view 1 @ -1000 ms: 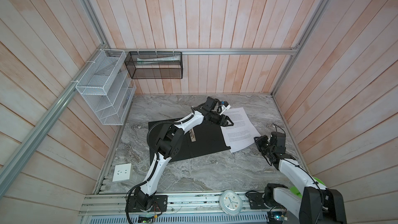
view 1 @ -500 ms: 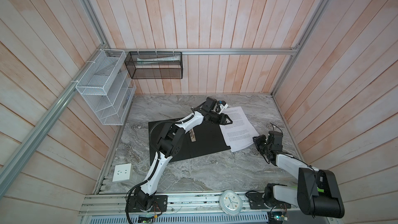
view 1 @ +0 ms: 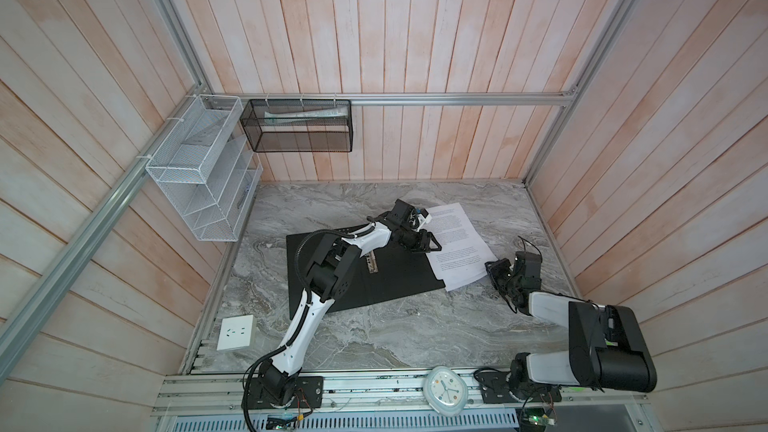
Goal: Put the files into the folder
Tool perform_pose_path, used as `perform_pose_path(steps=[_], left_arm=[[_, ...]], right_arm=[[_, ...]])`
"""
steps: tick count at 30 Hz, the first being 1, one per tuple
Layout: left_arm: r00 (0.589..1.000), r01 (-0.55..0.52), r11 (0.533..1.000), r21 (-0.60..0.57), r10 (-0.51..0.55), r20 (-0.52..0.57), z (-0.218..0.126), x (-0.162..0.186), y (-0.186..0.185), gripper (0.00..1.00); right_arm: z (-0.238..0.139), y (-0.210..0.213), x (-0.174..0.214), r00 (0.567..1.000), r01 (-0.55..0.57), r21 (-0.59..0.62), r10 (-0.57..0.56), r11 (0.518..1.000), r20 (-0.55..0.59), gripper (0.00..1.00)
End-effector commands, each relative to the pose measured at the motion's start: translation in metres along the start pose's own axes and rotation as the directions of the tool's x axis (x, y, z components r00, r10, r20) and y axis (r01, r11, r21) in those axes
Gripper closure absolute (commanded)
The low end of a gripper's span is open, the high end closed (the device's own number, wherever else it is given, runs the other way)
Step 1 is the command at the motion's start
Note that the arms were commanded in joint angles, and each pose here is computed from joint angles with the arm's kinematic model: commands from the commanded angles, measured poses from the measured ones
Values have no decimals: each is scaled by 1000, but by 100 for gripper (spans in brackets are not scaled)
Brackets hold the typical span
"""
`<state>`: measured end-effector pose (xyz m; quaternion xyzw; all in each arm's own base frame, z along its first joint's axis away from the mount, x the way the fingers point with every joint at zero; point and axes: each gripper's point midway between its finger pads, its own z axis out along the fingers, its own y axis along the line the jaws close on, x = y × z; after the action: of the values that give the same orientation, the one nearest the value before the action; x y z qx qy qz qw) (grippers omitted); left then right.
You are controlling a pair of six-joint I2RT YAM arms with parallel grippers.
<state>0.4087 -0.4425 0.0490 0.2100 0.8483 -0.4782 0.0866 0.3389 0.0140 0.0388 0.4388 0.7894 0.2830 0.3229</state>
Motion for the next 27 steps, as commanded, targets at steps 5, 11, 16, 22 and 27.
perform_pose_path(steps=[5,11,16,22,27], left_arm=[[999,25,999,25,-24,-41,7,17,-1,42],[998,37,999,32,-35,-58,8,25,2,42],[998,32,999,37,-30,-62,7,26,0,42],[999,-24,997,72,28,-47,-2,18,-19,42],[994,-109,989,96,111,-10,-29,-1,-52,42]], right_arm=[[10,8,-3,1000,-16,-60,16,998,1,68],[22,10,-2,999,-36,-76,35,996,-19,70],[25,13,-3,999,-47,-92,46,995,-19,76],[19,19,-6,999,-33,-117,33,993,-2,95],[11,32,-9,1000,-17,-154,19,988,10,100]])
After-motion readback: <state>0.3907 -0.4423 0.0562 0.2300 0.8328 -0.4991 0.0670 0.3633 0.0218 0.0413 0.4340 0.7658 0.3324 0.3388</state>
